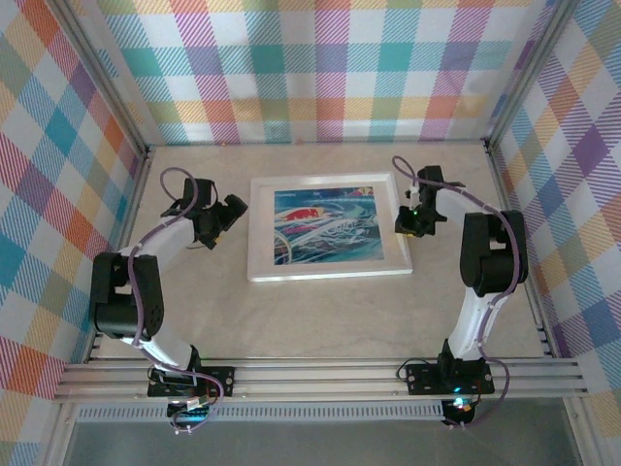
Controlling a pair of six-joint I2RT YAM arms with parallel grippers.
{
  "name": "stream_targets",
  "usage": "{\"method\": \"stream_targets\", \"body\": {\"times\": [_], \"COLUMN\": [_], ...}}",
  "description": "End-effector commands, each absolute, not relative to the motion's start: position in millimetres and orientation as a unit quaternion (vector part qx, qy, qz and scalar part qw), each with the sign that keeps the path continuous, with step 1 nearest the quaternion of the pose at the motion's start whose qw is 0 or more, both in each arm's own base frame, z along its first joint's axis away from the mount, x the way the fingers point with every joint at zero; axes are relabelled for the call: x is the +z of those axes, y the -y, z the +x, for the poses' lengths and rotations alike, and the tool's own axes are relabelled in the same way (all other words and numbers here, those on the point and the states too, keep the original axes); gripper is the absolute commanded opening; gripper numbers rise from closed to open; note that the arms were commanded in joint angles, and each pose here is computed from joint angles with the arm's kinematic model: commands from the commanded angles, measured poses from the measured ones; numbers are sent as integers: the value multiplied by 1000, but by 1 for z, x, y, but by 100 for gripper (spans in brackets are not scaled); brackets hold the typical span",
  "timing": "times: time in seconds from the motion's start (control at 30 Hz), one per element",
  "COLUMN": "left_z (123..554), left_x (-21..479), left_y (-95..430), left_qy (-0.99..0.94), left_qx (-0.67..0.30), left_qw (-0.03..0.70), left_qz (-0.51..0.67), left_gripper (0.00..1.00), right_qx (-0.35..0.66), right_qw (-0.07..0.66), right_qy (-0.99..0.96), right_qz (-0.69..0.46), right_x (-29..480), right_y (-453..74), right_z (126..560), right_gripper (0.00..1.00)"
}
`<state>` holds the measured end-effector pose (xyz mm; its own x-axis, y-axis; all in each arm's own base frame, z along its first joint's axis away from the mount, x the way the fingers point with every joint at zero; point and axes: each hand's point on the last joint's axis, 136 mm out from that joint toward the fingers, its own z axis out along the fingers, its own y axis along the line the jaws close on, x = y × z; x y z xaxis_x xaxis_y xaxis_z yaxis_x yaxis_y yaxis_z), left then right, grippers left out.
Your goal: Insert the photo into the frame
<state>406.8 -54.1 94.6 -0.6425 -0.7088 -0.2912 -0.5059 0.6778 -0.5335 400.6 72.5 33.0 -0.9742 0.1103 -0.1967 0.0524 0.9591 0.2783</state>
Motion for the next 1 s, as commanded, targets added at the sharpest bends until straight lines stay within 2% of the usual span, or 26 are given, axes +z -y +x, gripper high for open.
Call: {"method": "stream_targets", "body": {"times": [0.0, 0.1, 0.13, 0.17, 0.27, 0.37, 0.4, 0.57, 0.77, 0.97], "left_z": [401, 393, 386, 381, 371, 362, 361, 350, 355, 366], "left_x": [110, 111, 109, 108, 113, 121, 122, 113, 107, 92], "left_y": [41, 31, 27, 20, -5, -35, -41, -61, -60, -53], "left_qy": [-878, -877, -882, -886, -895, -889, -885, -861, -854, -855], "left_qx": [-202, -187, -173, -152, -76, 13, 30, 87, 88, 80], "left_qw": [270, 279, 275, 279, 302, 341, 355, 411, 441, 463], "left_qz": [-340, -342, -342, -337, -319, -304, -300, -287, -261, -220], "left_gripper": [100, 100, 100, 100, 100, 100, 100, 100, 100, 100], "right_qx": [151, 166, 165, 159, 133, 109, 103, 51, 40, 1], "right_qw": [109, 115, 122, 129, 172, 246, 271, 358, 495, 569], "right_qy": [-980, -977, -976, -976, -973, -958, -952, -928, -864, -818], "right_qz": [65, 71, 72, 71, 76, 100, 99, 86, 85, 87], "right_x": [47, 53, 55, 57, 69, 89, 95, 97, 113, 116], "right_y": [-75, -79, -78, -75, -61, -39, -33, -8, 4, 18], "right_z": [398, 397, 397, 397, 401, 402, 404, 398, 393, 387], "right_gripper": [22, 22, 30, 44, 63, 96, 99, 99, 99, 99]}}
